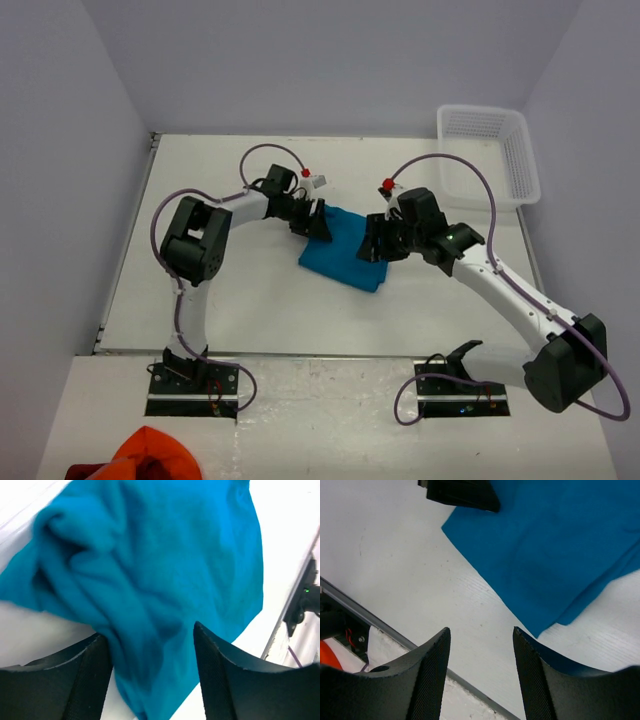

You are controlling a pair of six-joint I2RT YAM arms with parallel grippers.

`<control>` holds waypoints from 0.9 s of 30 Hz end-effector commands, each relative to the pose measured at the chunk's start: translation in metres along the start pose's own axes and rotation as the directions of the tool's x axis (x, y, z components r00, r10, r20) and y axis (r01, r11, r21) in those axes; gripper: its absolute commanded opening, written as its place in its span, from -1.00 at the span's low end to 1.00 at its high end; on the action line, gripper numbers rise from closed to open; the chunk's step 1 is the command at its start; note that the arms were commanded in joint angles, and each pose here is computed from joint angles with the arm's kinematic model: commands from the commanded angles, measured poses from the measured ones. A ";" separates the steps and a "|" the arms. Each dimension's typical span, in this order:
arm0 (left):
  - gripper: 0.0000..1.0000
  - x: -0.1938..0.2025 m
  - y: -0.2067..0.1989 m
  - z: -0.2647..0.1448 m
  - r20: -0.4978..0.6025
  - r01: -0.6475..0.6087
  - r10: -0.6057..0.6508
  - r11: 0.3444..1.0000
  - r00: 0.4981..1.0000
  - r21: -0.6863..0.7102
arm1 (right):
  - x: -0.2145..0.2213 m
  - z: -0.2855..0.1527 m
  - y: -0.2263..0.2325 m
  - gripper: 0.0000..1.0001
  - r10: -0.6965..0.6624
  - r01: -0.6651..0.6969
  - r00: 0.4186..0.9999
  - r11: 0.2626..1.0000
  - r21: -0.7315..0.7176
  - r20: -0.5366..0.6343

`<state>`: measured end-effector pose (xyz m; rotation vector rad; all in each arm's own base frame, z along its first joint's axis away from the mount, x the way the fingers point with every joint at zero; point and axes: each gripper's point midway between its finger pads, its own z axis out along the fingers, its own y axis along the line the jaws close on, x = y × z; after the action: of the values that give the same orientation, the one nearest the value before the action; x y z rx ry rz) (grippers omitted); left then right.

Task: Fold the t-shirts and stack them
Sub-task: Put the neatly folded tshirt into the corner of the board with the left arm

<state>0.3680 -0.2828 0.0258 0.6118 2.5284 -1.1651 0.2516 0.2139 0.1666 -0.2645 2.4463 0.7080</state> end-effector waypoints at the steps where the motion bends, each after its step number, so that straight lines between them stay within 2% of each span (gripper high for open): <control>1: 0.27 0.098 0.057 0.047 -0.218 0.163 -0.202 0.970 0.955 -0.182 | -0.010 -0.011 0.008 0.09 0.001 0.002 0.997 1.000 -0.031 0.072; 2: 0.26 0.102 0.056 0.053 -0.227 0.162 -0.205 0.968 0.952 -0.194 | -0.009 -0.012 0.007 0.09 0.001 0.001 0.997 1.000 -0.028 0.073; 4: 0.02 0.105 0.054 0.062 -0.227 0.175 -0.215 0.967 0.950 -0.183 | -0.008 -0.014 0.006 0.10 0.003 -0.001 0.997 1.000 -0.026 0.078; 5: -0.16 0.107 0.059 0.066 -0.226 0.182 -0.228 0.961 0.947 -0.209 | -0.010 -0.017 0.006 0.10 0.003 -0.001 0.996 1.000 -0.025 0.090; 6: -0.50 0.107 0.059 0.069 -0.227 0.183 -0.233 0.958 0.946 -0.222 | -0.010 -0.018 0.006 0.10 0.004 -0.002 0.996 1.000 -0.023 0.092; 10: -0.96 0.107 0.067 0.078 -0.206 0.218 -0.277 0.939 0.939 -0.267 | -0.013 -0.023 0.008 0.10 0.001 0.003 0.994 1.000 -0.028 0.108; 17: -1.00 0.098 0.070 0.086 -0.147 0.190 -0.245 0.931 0.958 -0.312 | -0.005 -0.013 0.003 0.10 0.018 -0.016 0.997 1.000 -0.020 0.076; 23: -1.00 0.094 0.070 0.068 -0.114 0.179 -0.239 0.905 0.964 -0.387 | 0.001 -0.002 -0.008 0.09 0.030 -0.031 0.998 0.999 0.021 0.058; 26: -1.00 0.074 0.062 0.046 -0.058 0.162 -0.208 0.884 0.976 -0.438 | -0.001 -0.001 -0.009 0.08 0.029 -0.030 0.998 0.999 0.030 0.056; 27: -1.00 0.055 0.054 0.035 -0.023 0.149 -0.177 0.885 0.984 -0.442 | -0.001 -0.001 -0.009 0.08 0.026 -0.028 0.998 0.999 0.030 0.054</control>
<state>0.3665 -0.3417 0.0138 0.4355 2.5362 -1.1348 0.2452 0.2053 0.1573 -0.2176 2.4503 0.6904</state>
